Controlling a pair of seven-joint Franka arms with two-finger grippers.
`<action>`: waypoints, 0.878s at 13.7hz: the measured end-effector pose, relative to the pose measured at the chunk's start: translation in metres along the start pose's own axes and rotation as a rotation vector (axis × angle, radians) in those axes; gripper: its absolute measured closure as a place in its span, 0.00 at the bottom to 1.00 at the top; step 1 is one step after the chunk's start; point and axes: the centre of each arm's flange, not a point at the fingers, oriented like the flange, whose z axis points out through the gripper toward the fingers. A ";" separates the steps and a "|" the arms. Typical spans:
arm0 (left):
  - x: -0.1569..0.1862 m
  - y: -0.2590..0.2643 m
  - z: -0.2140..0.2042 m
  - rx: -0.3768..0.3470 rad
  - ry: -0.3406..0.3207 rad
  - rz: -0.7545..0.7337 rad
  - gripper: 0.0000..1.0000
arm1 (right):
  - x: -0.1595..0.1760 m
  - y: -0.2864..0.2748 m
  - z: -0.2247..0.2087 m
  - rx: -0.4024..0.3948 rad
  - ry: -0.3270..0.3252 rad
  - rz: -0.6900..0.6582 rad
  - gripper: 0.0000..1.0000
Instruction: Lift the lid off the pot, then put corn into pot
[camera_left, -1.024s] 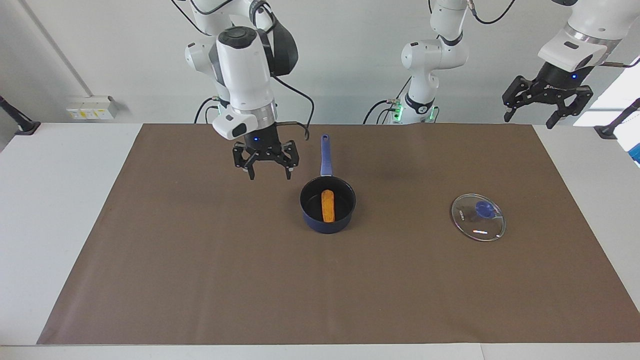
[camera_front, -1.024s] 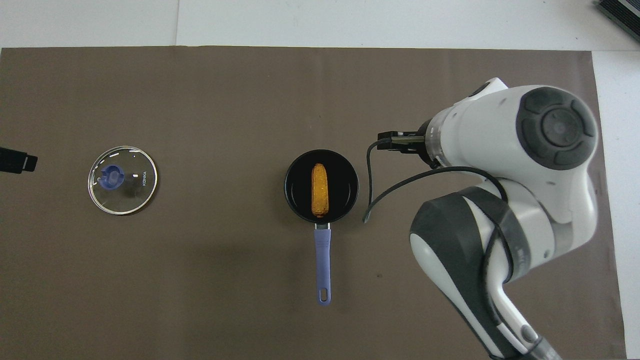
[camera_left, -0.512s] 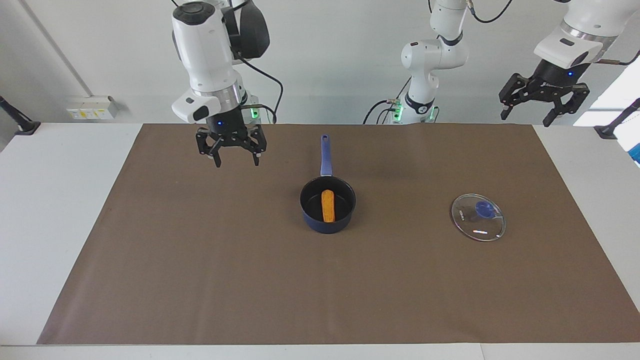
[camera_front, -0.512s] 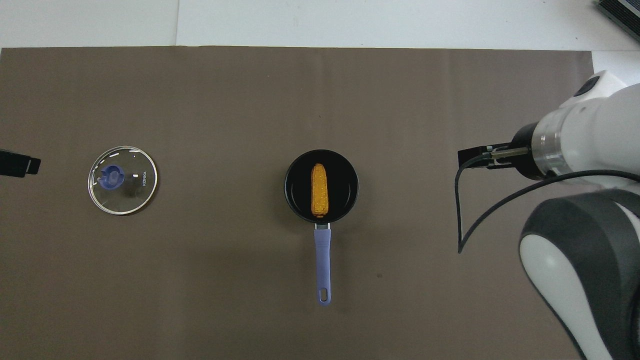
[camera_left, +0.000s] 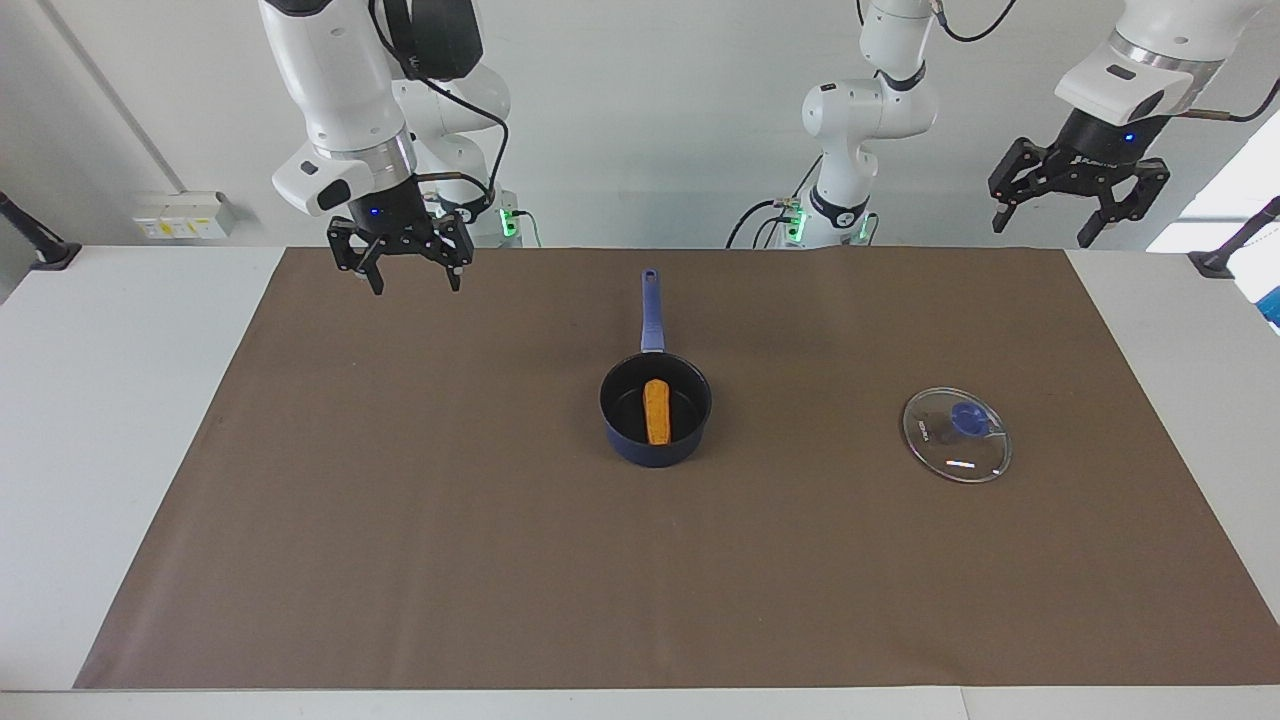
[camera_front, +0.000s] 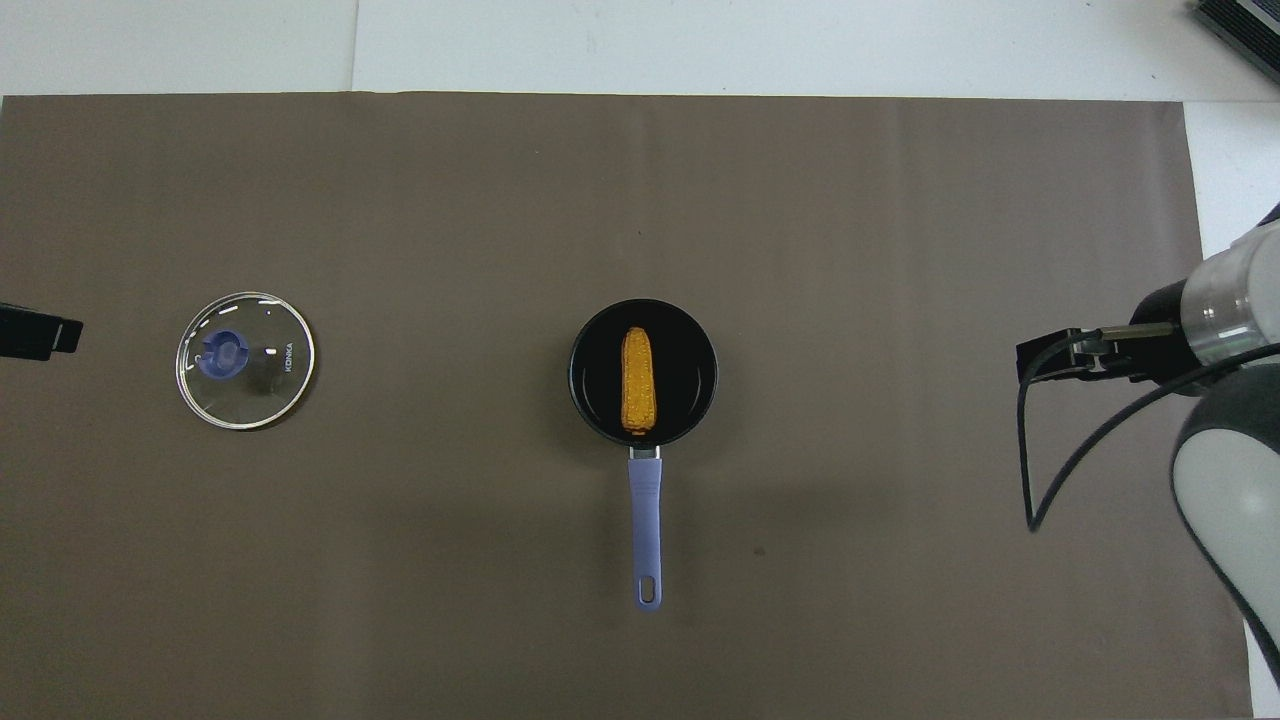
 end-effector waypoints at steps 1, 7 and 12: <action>-0.001 0.000 -0.002 0.000 0.003 0.001 0.00 | -0.001 0.012 0.002 0.001 -0.004 -0.005 0.00; -0.004 0.009 -0.001 -0.009 -0.025 -0.012 0.00 | -0.002 0.037 -0.046 0.008 0.110 0.000 0.00; -0.008 0.008 0.006 -0.020 -0.077 -0.035 0.00 | -0.014 0.043 -0.077 0.009 0.134 0.011 0.00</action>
